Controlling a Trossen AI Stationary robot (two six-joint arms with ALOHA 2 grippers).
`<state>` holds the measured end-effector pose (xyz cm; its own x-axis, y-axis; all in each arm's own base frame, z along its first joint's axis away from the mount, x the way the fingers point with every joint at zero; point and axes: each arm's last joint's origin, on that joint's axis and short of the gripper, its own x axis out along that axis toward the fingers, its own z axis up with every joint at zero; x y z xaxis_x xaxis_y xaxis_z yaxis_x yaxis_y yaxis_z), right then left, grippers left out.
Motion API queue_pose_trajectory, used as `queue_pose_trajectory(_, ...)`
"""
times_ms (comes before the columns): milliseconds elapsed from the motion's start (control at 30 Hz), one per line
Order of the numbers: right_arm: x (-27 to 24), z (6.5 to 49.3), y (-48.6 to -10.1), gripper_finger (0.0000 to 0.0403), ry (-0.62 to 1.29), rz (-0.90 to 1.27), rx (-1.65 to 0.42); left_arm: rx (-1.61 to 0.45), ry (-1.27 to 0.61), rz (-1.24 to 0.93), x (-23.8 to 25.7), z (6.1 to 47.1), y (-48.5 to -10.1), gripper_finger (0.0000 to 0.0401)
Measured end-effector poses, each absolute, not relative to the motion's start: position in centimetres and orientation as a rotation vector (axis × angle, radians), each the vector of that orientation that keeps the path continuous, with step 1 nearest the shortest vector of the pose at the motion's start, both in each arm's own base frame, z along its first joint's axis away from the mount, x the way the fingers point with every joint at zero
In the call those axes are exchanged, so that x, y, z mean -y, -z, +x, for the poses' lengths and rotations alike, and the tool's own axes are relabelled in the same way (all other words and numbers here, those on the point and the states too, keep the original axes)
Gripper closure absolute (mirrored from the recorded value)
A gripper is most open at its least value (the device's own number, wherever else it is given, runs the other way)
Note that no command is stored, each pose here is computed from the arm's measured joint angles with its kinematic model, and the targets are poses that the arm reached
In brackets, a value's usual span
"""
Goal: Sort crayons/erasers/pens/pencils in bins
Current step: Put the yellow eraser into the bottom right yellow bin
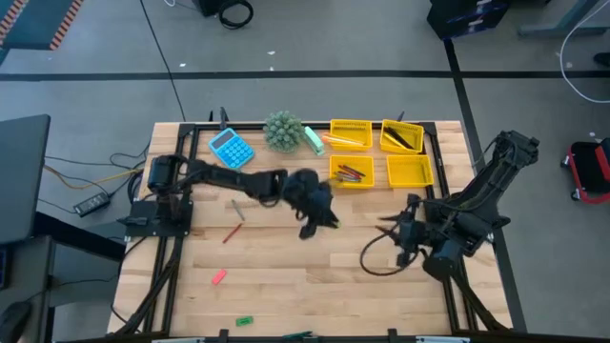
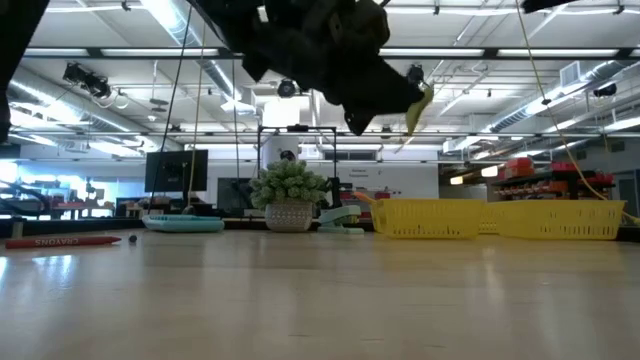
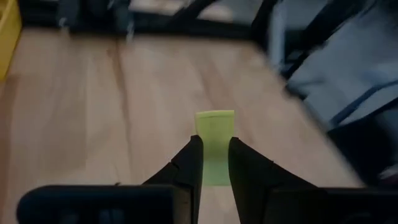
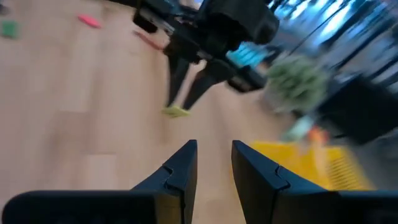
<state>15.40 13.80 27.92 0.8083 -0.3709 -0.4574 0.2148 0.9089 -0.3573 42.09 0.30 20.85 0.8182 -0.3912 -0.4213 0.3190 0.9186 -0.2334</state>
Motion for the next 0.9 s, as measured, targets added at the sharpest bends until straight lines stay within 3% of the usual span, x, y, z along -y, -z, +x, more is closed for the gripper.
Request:
queue_pose_trajectory(233, -11.0, 19.3, -28.6, 0.0294, 0.277, -0.488, -0.617, -0.374, 0.554, -0.315, -4.6, 41.9, -22.1, 0.0325)
queue_pose_trajectory(600, -7.3, 24.2, -29.9, 0.0224, 0.039, -0.497, -0.511, -0.363, 0.722, -0.403, -8.1, 40.9, -22.6, 0.0321)
queue_pose_trajectory(900, -5.7, 26.6, -28.3, 0.0222, 0.032, -0.545, -0.552, -0.347, 0.781, -0.424, -9.3, 40.8, -23.5, 0.0320)
